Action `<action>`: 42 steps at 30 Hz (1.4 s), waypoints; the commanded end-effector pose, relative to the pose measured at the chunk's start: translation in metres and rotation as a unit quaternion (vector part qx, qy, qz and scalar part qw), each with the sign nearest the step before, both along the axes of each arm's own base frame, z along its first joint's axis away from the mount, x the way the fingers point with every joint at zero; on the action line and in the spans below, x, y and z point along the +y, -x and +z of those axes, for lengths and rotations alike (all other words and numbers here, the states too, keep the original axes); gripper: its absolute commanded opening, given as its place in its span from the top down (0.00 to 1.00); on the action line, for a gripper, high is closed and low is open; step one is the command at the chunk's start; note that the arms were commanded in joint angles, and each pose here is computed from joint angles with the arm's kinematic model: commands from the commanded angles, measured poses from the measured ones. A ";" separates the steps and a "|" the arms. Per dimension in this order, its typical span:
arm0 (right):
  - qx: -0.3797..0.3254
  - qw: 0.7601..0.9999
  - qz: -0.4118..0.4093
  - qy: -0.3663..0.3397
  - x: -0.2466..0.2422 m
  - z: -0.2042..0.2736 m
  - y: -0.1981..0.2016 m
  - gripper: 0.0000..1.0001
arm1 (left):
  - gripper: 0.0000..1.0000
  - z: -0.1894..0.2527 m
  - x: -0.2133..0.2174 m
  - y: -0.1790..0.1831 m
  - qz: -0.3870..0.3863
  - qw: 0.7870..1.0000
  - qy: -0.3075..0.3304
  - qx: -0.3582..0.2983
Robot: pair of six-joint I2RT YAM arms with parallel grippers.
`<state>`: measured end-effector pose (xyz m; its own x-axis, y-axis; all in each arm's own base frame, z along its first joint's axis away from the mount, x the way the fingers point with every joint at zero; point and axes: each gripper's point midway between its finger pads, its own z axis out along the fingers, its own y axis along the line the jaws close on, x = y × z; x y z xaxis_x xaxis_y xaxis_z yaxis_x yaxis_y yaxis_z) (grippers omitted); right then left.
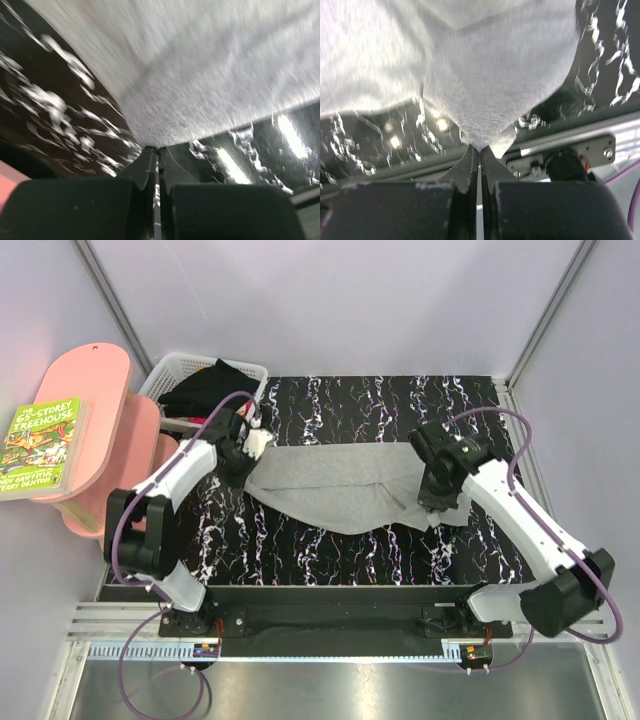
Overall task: Fold and stack the t-shirts
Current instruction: Fold the other side of the tshirt into a rectangle
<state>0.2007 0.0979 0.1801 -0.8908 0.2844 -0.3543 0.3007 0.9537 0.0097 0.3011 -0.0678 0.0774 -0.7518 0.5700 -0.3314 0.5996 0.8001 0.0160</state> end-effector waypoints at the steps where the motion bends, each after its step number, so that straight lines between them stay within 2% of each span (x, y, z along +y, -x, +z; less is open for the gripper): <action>1: -0.040 0.999 -0.013 0.020 -0.017 0.008 -0.052 1.00 | 1.00 0.019 -0.004 -0.062 -0.006 0.999 -0.011 -0.050; 7: -0.072 0.996 -0.038 0.020 -0.044 0.011 -0.125 1.00 | 1.00 0.003 -0.005 -0.109 -0.009 0.998 -0.037 -0.042; 9: -0.059 0.997 -0.048 0.024 -0.050 -0.001 -0.147 1.00 | 1.00 -0.011 -0.003 -0.117 -0.010 0.998 -0.051 -0.028; 10: -0.073 0.996 -0.050 0.021 -0.050 0.007 -0.162 1.00 | 1.00 -0.009 -0.001 -0.125 -0.010 0.998 -0.059 -0.035; 16: -0.057 0.996 -0.071 0.000 -0.043 -0.022 -0.223 1.00 | 1.00 -0.028 0.010 -0.146 -0.009 0.994 -0.105 -0.028; 18: -0.039 0.996 -0.076 0.021 -0.048 -0.042 -0.232 0.99 | 0.88 -0.032 0.014 -0.149 -0.004 0.993 -0.116 -0.026; 19: -0.039 0.996 -0.080 0.029 -0.053 -0.044 -0.237 0.94 | 0.78 -0.030 0.017 -0.153 -0.002 0.992 -0.125 -0.032; 20: -0.028 0.995 -0.086 0.044 -0.059 -0.056 -0.239 0.87 | 0.50 -0.030 0.019 -0.155 0.003 0.991 -0.131 -0.036; 21: -0.026 0.994 -0.089 0.050 -0.062 -0.058 -0.241 0.80 | 0.38 -0.027 0.024 -0.156 0.011 0.989 -0.139 -0.040; 23: -0.020 0.992 -0.099 0.073 -0.075 -0.062 -0.243 0.73 | 0.17 -0.010 0.024 -0.157 0.018 0.989 -0.134 -0.062; 24: -0.023 0.992 -0.100 0.077 -0.078 -0.060 -0.244 0.59 | 0.15 -0.009 0.022 -0.150 0.019 0.990 -0.128 -0.060; 26: -0.035 0.988 -0.107 0.103 -0.089 -0.051 -0.246 0.41 | 0.11 0.016 0.022 -0.145 0.024 0.989 -0.116 -0.086; 27: -0.043 0.987 -0.107 0.115 -0.093 -0.044 -0.248 0.21 | 0.06 0.016 0.021 -0.136 0.023 0.990 -0.108 -0.082; 28: -0.047 0.984 -0.110 0.129 -0.098 -0.039 -0.247 0.12 | 0.01 0.021 0.020 -0.130 0.023 0.991 -0.103 -0.085; 29: -0.052 0.984 -0.109 0.130 -0.098 -0.034 -0.248 0.05 | 0.01 0.039 0.018 -0.125 0.025 0.990 -0.093 -0.104; 30: -0.056 0.984 -0.110 0.130 -0.100 -0.030 -0.250 0.02 | 0.01 0.036 0.016 -0.114 0.021 0.992 -0.081 -0.094; 35: -0.076 0.986 -0.097 0.108 -0.085 -0.013 -0.243 0.01 | 0.01 0.054 0.005 -0.083 0.016 0.993 -0.047 -0.108; 37: -0.083 0.991 -0.082 0.067 -0.068 -0.009 -0.238 0.02 | 0.01 0.049 -0.004 -0.069 0.006 0.995 -0.030 -0.096; 40: -0.088 0.994 -0.060 0.009 -0.042 -0.011 -0.225 0.09 | 0.01 0.043 -0.021 -0.054 -0.011 0.997 -0.007 -0.082; 42: -0.072 0.996 -0.044 -0.027 -0.023 -0.025 -0.212 0.19 | 0.01 0.034 -0.035 -0.049 -0.023 0.997 0.010 -0.068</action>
<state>0.4271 0.0336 0.1400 -0.8040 0.3678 -0.4672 0.4461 0.8926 -0.0649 0.3631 -0.0720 0.1280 -0.6771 0.6040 -0.4204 0.5818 0.7892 0.1967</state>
